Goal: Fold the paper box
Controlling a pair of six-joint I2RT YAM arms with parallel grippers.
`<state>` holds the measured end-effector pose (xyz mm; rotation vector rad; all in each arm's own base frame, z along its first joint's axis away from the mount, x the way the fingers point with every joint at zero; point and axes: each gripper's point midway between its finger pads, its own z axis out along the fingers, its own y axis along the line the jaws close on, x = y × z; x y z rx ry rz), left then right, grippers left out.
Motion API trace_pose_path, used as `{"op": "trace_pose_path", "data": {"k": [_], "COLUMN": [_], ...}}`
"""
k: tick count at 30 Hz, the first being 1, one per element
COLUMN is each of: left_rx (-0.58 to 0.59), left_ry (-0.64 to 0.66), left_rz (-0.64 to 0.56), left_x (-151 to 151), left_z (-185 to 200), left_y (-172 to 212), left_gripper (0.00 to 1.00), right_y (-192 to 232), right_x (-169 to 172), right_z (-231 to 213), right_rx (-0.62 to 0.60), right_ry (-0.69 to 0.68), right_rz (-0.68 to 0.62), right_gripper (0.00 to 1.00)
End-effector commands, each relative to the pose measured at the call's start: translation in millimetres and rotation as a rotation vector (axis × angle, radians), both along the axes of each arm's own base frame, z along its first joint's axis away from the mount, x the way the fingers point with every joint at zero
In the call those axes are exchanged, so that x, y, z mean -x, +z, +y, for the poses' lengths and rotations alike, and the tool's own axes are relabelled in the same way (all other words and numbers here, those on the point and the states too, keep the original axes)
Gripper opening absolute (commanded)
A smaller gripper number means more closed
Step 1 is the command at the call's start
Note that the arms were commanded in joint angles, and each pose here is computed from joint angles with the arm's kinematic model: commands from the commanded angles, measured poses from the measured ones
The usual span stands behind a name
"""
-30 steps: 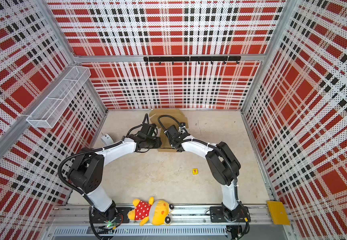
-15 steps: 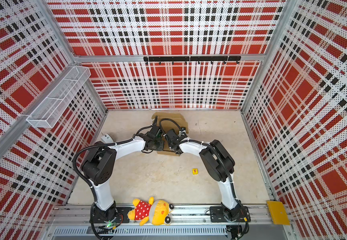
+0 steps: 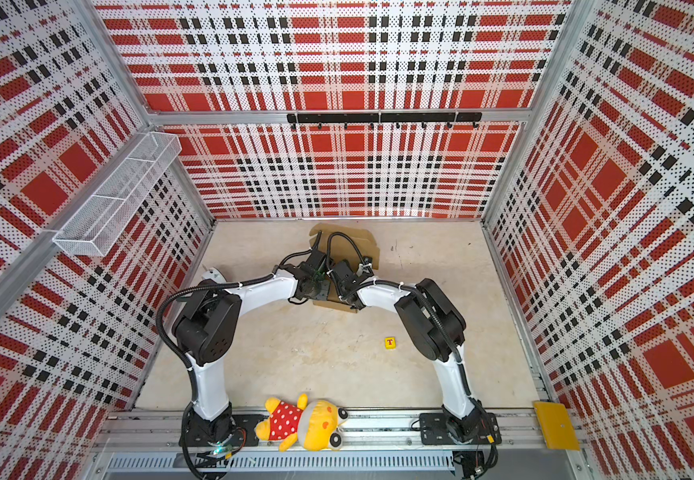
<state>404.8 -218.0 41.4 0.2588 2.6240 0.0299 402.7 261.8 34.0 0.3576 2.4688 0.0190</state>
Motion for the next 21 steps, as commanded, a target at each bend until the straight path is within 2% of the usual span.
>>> {"op": "trace_pose_path", "data": {"k": [1, 4, 8, 10, 12, 16, 21], "left_rx": [-0.034, -0.069, -0.074, -0.079, -0.093, -0.092, -0.086], "left_ry": [-0.017, -0.013, -0.016, -0.016, -0.015, -0.014, -0.012], "left_rz": [0.002, -0.017, -0.022, -0.032, -0.035, -0.022, -0.017], "left_x": [2, -3, -10, -15, -19, -18, -18], "left_z": [-14, -10, -13, -13, -12, -12, -13], "left_y": [-5, -2, 0, -1, -2, -7, -7], "left_gripper": [0.26, 0.31, 0.30, 0.26, 0.14, 0.01, 0.00], "right_y": [-4, -4, -9, -12, -11, -12, -8], "right_x": [3, 3, 4, 4, 4, 4, 3], "right_z": [26, 25, 28, 28, 28, 28, 26], "right_rx": [-0.096, -0.082, -0.095, -0.088, -0.081, -0.079, -0.073], "right_ry": [0.015, 0.016, 0.020, 0.019, 0.021, 0.025, 0.020], "right_rz": [-0.026, -0.018, -0.015, -0.002, 0.000, 0.001, -0.007], "right_gripper": [0.00, 0.00, 0.00, 0.00, 0.00, 0.00, 0.00]}}
